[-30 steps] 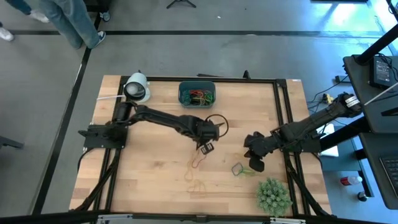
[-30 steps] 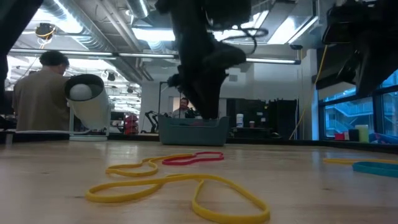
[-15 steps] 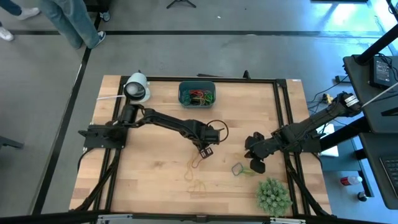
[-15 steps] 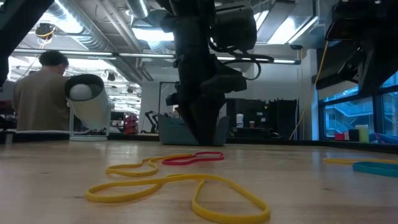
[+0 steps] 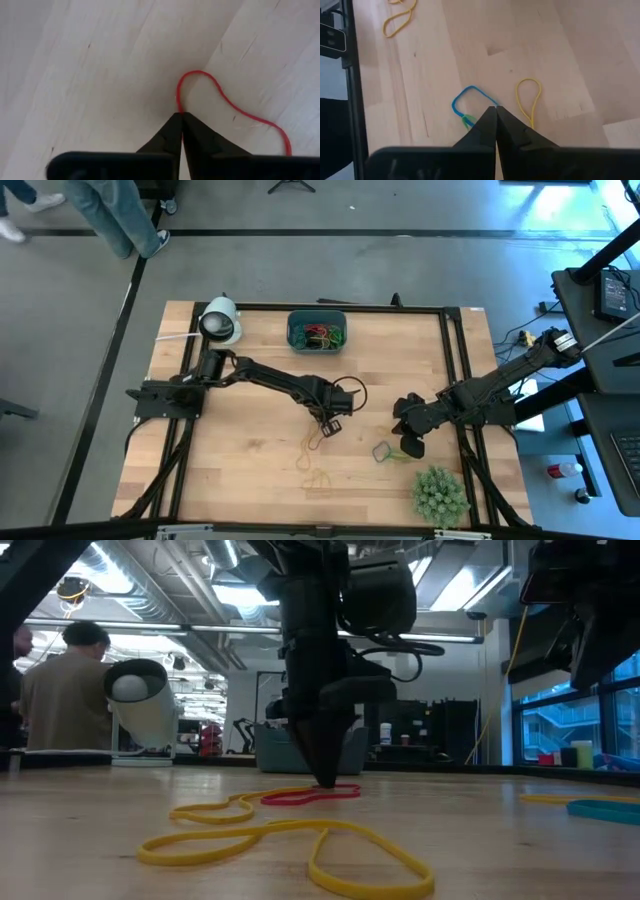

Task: Pick and place rubber bands into bin
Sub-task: Put the red rubber band into the blue bin

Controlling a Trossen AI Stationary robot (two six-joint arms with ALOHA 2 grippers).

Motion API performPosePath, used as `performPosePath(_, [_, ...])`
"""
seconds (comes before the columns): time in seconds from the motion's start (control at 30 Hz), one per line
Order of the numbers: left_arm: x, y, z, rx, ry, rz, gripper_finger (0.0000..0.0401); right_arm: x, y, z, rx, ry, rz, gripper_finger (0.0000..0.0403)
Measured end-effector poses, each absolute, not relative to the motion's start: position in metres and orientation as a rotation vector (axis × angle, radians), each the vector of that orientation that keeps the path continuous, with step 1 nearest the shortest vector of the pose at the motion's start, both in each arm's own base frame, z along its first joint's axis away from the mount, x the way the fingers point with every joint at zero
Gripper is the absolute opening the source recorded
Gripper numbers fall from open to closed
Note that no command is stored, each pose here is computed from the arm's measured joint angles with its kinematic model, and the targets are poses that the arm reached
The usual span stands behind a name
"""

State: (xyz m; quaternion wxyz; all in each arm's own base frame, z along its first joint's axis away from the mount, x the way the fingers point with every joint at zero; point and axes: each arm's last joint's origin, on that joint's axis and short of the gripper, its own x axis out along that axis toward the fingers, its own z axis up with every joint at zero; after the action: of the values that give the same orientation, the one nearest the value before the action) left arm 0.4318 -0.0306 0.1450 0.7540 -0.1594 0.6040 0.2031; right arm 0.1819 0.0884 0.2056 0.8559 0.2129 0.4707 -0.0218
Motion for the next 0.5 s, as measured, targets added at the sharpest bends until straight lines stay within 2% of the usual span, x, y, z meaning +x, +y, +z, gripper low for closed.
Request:
performPosePath(0.17, [0.428,-0.03,0.158,-0.334,1.335,0.446,0.0002,0.183,0.088,0.206,0.443,0.977,-0.049,0.0005])
performPosePath(0.37, [0.425,-0.024,0.205,-0.285,1.298,0.451,0.0001,0.184,0.087,0.206,0.421,0.943,-0.094,0.0005])
performPosePath(0.5, [0.417,-0.009,0.253,-0.253,1.184,0.49,0.0002,0.184,0.086,0.207,0.404,0.918,-0.13,0.0005])
